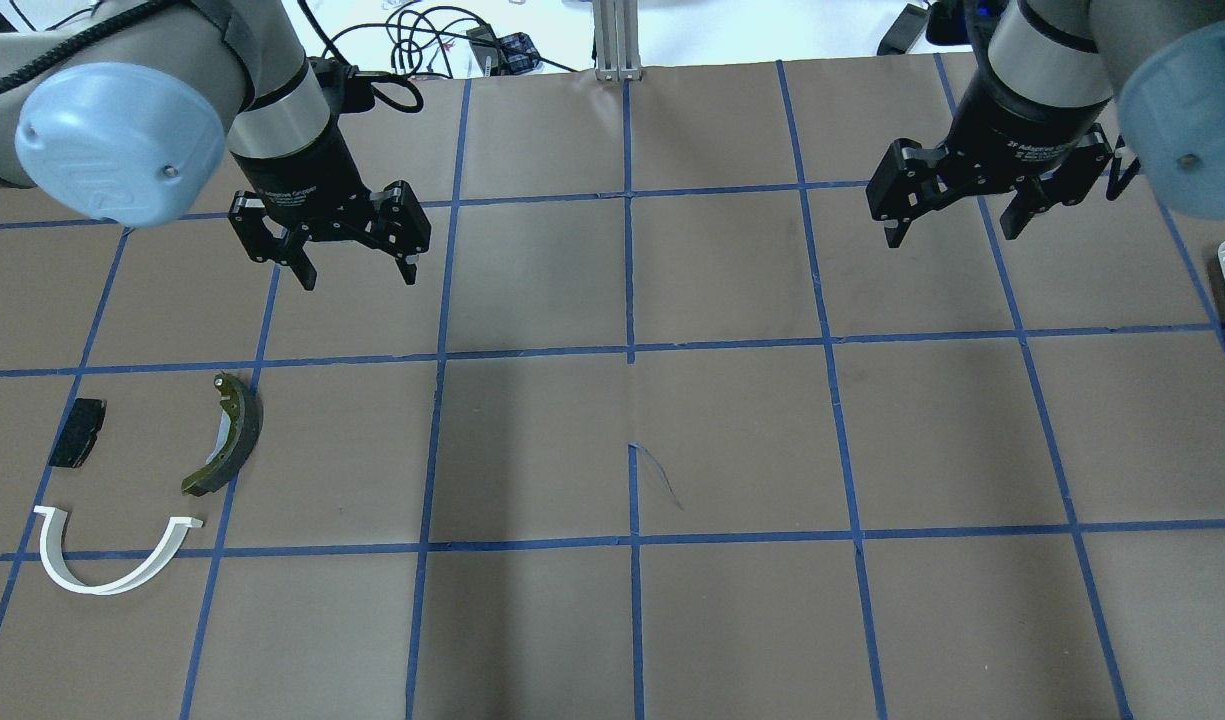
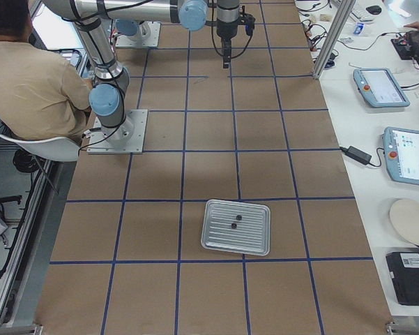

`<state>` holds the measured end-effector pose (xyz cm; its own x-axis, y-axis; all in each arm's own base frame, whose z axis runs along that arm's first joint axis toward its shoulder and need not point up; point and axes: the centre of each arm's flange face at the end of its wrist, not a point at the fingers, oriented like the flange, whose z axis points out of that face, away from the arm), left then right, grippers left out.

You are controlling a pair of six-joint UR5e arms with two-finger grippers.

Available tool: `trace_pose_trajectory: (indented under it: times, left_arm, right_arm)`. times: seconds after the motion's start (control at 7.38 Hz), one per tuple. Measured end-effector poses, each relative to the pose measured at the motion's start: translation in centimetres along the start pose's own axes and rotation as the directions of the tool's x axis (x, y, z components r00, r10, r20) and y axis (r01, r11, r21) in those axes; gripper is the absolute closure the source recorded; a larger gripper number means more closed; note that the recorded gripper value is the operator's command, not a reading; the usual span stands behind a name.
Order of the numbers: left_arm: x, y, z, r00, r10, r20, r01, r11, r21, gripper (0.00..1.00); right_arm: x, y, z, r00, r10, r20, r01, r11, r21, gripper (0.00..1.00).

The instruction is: Place bearing gear from tray to pile

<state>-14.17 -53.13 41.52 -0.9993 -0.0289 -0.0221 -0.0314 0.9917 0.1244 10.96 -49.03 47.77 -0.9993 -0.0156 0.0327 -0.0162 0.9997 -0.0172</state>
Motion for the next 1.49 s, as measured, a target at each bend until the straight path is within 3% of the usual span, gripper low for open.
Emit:
trace_pose_trajectory:
  times: [0.27, 0.54, 0.95, 1.49]
  left_arm:
    - [0.0, 0.0, 0.0, 1.0, 0.0, 0.0, 0.0, 1.0, 0.0, 0.0]
    - [0.0, 0.0, 0.0, 1.0, 0.0, 0.0, 0.0, 1.0, 0.0, 0.0]
    - [-0.1, 0.0, 0.0, 1.0, -0.001, 0.0, 0.001, 1.0, 0.0, 0.0]
    - [-0.1, 0.2, 0.1, 1.0, -0.001, 0.001, 0.001, 1.0, -0.003, 0.0]
  right_arm:
    - [3.1, -1.6, 1.1, 1.0, -0.009, 0.002, 0.009, 1.0, -0.011, 0.0]
    - [10.6, -3.6, 2.9, 1.0, -0.027, -0.002, 0.027, 1.0, -0.012, 0.0]
    - [21.5, -4.8, 6.7, 0.986, -0.165, 0.003, 0.165, 0.986, -0.036, 0.0]
    - [38.1, -5.4, 15.8, 0.945, -0.326, -0.011, 0.326, 0.945, -0.017, 0.0]
